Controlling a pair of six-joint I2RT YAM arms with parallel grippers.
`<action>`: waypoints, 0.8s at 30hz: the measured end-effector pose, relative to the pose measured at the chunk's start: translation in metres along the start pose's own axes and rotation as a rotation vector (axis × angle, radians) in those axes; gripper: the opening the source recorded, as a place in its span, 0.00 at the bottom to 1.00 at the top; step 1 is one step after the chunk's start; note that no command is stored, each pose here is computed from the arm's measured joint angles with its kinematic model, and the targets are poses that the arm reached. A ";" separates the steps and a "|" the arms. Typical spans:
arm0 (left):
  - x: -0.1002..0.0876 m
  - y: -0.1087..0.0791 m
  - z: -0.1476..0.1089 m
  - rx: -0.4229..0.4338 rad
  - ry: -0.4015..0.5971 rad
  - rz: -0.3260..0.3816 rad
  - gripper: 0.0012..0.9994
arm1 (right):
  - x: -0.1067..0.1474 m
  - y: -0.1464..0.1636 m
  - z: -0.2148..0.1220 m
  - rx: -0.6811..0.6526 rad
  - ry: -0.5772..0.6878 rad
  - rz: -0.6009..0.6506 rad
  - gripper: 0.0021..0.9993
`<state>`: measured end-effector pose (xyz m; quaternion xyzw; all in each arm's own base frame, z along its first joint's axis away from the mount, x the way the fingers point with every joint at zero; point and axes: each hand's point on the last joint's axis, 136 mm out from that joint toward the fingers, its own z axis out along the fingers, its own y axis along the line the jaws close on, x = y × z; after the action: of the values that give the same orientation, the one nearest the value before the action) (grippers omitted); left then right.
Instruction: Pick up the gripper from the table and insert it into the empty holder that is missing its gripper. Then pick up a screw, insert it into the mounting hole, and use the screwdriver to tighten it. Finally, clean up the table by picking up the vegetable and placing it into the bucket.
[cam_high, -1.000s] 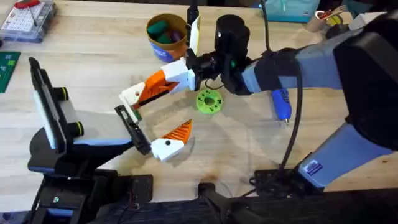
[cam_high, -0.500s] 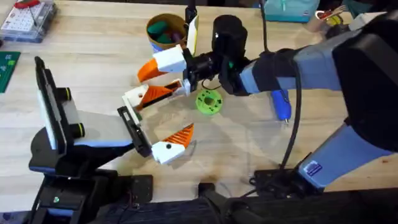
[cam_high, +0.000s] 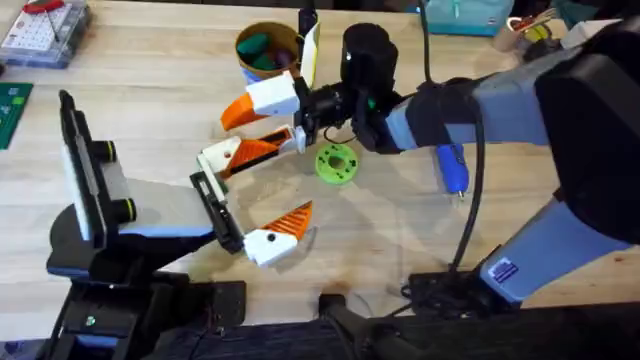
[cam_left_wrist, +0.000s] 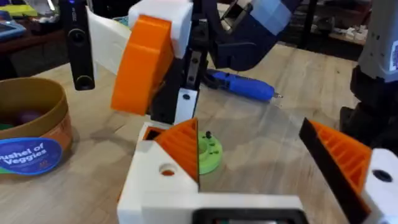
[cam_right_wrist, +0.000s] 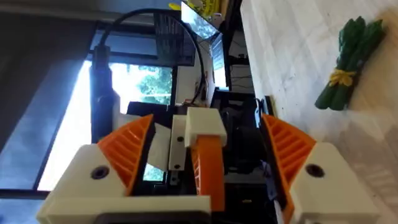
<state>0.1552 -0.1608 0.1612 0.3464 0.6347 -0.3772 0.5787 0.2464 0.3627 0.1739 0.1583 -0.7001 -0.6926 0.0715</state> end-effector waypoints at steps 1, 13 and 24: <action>0.000 0.000 0.000 0.000 0.000 0.000 0.99 | -0.001 0.000 0.000 0.001 -0.003 0.000 0.99; 0.000 0.000 0.000 0.000 0.000 0.000 0.99 | -0.023 0.002 -0.023 0.005 -0.095 -0.042 0.99; 0.000 0.000 0.000 0.001 0.000 0.000 0.99 | -0.115 -0.014 -0.101 0.193 -0.455 -0.087 0.99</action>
<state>0.1551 -0.1609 0.1612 0.3466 0.6345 -0.3774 0.5786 0.3884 0.3038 0.1767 0.0344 -0.7536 -0.6426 -0.1336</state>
